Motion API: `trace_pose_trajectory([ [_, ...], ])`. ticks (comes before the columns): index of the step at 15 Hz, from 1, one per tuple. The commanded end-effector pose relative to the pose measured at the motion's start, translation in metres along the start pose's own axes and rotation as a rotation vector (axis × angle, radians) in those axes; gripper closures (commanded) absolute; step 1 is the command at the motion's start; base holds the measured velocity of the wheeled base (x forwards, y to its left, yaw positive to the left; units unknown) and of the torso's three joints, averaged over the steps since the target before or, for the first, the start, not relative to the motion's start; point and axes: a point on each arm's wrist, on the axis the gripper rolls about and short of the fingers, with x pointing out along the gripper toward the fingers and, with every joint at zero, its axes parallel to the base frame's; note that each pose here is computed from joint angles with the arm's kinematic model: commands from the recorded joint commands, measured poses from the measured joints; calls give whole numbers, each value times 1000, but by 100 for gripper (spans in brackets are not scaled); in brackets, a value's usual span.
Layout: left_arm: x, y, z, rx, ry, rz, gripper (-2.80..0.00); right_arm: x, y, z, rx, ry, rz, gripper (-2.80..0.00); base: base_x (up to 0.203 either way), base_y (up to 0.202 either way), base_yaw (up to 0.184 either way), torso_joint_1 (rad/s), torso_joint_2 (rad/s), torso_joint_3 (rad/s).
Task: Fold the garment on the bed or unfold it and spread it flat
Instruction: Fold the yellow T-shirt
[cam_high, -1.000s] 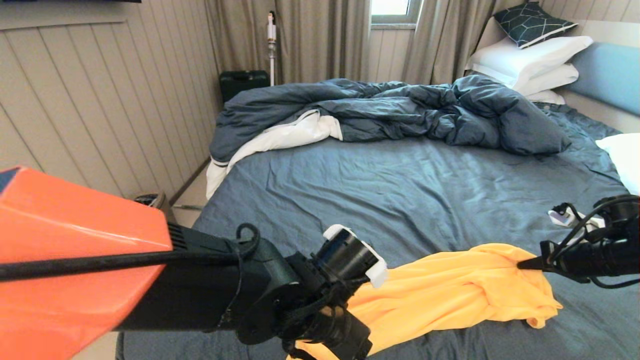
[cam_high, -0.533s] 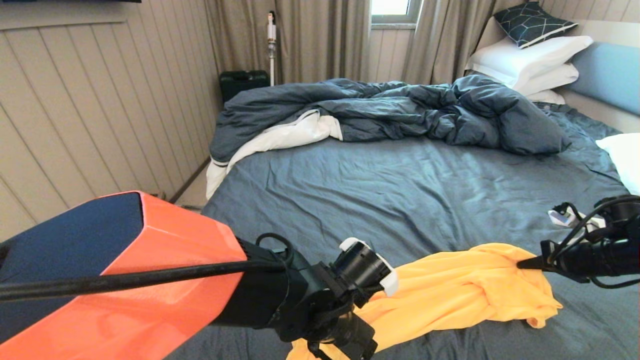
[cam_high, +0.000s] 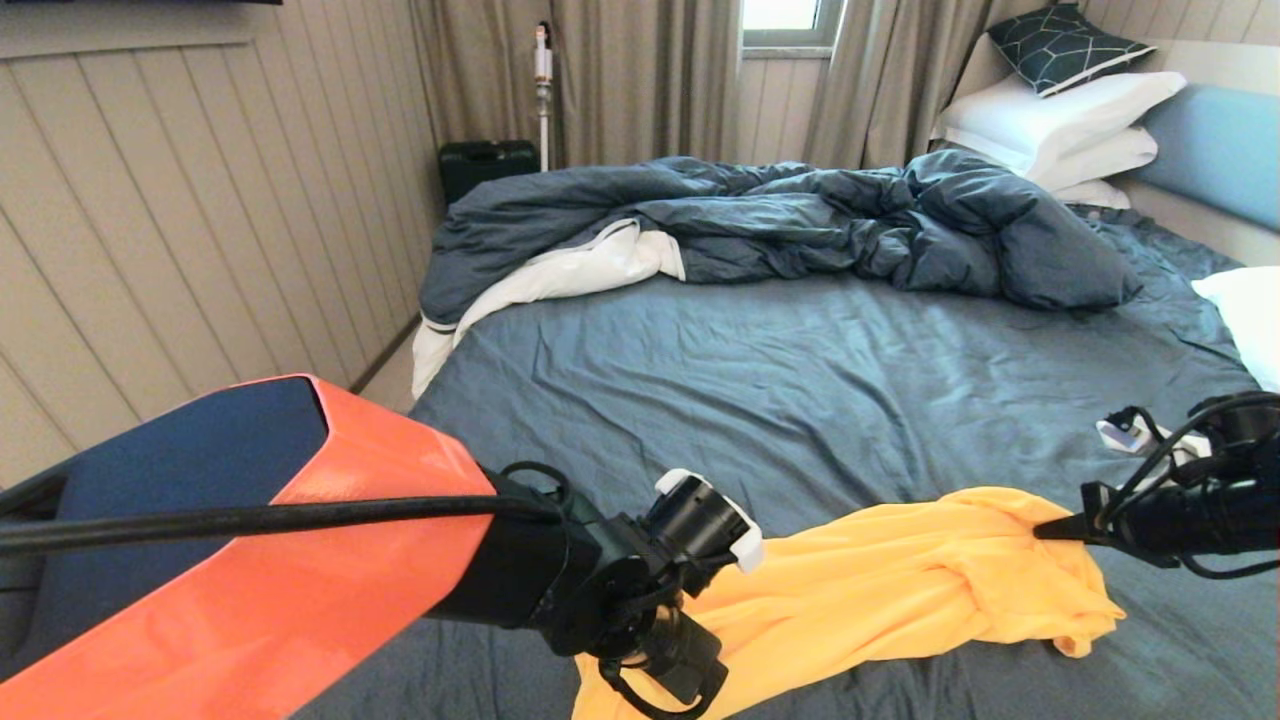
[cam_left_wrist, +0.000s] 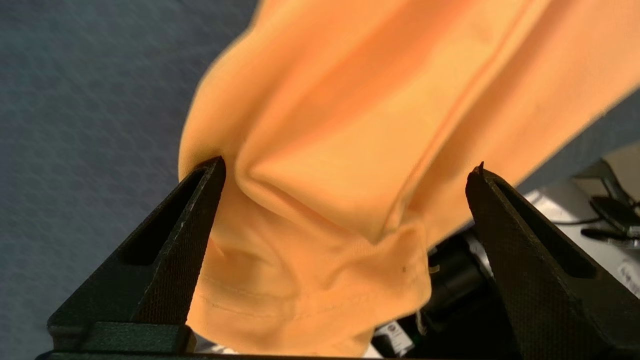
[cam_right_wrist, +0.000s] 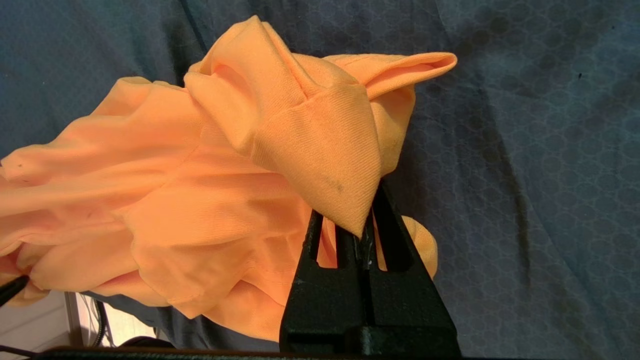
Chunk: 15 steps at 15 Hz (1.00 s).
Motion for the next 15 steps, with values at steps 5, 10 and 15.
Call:
trace_pose_trajectory([
  [5,-11,-4,-14,23,27,-4,0,0,0,0,-2,-1,3,0,0,0,0,0,0,0],
  [10,-20,-3,-32,39,56,21,0,0,0,0,0,0,7,0,0,0,0,0,0,0],
  [15,-21,-1,-39,50,71,24,0,0,0,0,-2,0,6,0,0,0,0,0,0,0],
])
